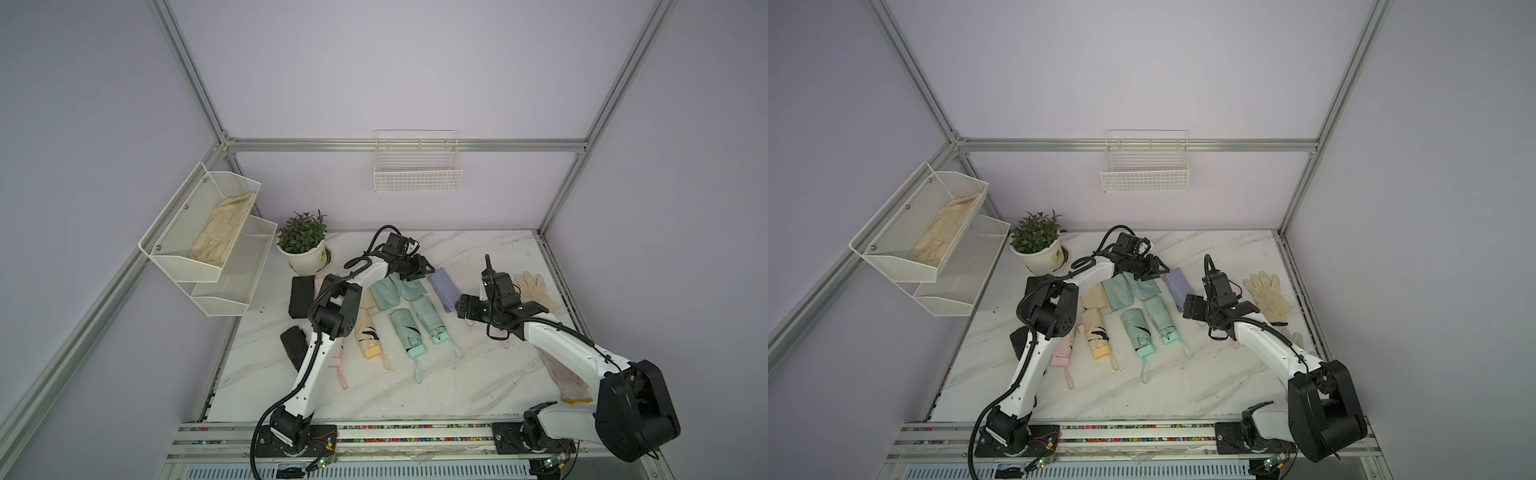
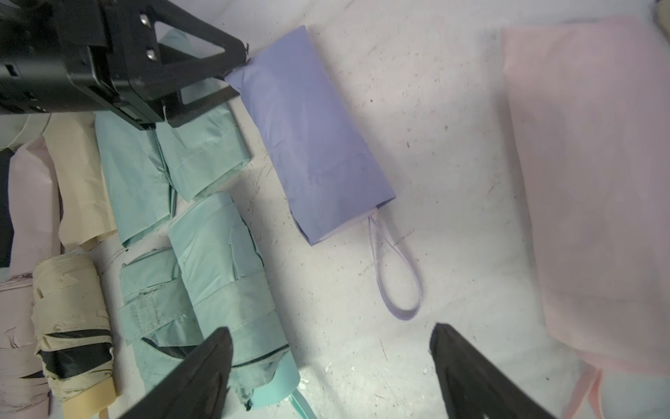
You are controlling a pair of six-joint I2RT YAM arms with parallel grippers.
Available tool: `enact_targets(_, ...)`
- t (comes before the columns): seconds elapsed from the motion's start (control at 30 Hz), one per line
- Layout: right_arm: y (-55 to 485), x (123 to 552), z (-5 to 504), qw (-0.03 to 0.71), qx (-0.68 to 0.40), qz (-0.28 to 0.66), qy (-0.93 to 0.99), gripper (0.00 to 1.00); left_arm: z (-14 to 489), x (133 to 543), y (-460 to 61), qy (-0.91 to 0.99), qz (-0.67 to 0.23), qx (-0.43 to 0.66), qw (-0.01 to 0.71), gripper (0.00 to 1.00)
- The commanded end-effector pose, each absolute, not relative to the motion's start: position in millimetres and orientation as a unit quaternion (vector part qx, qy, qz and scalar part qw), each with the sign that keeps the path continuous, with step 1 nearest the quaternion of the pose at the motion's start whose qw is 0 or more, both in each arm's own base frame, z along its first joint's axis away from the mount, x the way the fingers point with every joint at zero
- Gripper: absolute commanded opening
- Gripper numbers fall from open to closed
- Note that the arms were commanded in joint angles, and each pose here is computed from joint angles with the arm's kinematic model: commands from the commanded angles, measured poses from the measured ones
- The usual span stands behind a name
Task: Take umbrellas out of sleeves
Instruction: Take out the umbrella from the umbrella sleeve.
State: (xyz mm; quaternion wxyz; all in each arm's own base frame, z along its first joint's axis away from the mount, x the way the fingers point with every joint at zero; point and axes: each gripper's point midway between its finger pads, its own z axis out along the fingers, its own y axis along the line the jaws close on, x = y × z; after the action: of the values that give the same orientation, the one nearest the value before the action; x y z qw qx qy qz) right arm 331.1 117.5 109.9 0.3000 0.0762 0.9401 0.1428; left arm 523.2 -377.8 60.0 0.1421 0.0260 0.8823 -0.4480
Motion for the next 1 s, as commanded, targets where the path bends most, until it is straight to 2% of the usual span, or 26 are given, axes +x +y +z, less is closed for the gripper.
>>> enact_targets(0.0, 121, 332, 112, 0.307, 0.082, 0.158, 0.935, 0.88, 83, 530, -390, 0.869, -0.468, 0.035, 0.157, 0.5)
enact_targets(0.23, 113, 330, 106, 0.306, 0.093, 0.137, 0.938, 0.88, 95, 527, -395, 0.863, -0.477, 0.044, 0.162, 0.31)
enact_targets(0.4, 119, 329, 102, 0.301, 0.096, 0.156, 0.936, 0.84, 106, 528, -395, 0.859, -0.479, 0.048, 0.173, 0.06)
enact_targets(0.53, 120, 330, 100, 0.301, 0.095, 0.159, 0.935, 0.73, 111, 529, -396, 0.856, -0.483, 0.051, 0.176, 0.0)
enact_targets(0.63, 124, 331, 97, 0.294, 0.093, 0.167, 0.936, 0.65, 112, 529, -396, 0.856, -0.483, 0.052, 0.177, 0.0)
enact_targets(0.7, 126, 332, 91, 0.288, 0.095, 0.169, 0.938, 0.52, 113, 529, -396, 0.855, -0.484, 0.054, 0.178, 0.0)
enact_targets(0.77, 130, 334, 78, 0.272, 0.094, 0.171, 0.942, 0.26, 115, 529, -397, 0.855, -0.485, 0.054, 0.179, 0.0)
enact_targets(0.8, 130, 335, 73, 0.265, 0.095, 0.168, 0.945, 0.21, 115, 529, -397, 0.854, -0.485, 0.054, 0.179, 0.0)
enact_targets(0.83, 130, 336, 68, 0.259, 0.096, 0.164, 0.947, 0.18, 115, 529, -397, 0.854, -0.486, 0.055, 0.178, 0.0)
enact_targets(0.97, 125, 343, 53, 0.249, 0.105, 0.138, 0.953, 0.17, 119, 530, -398, 0.851, -0.49, 0.059, 0.181, 0.0)
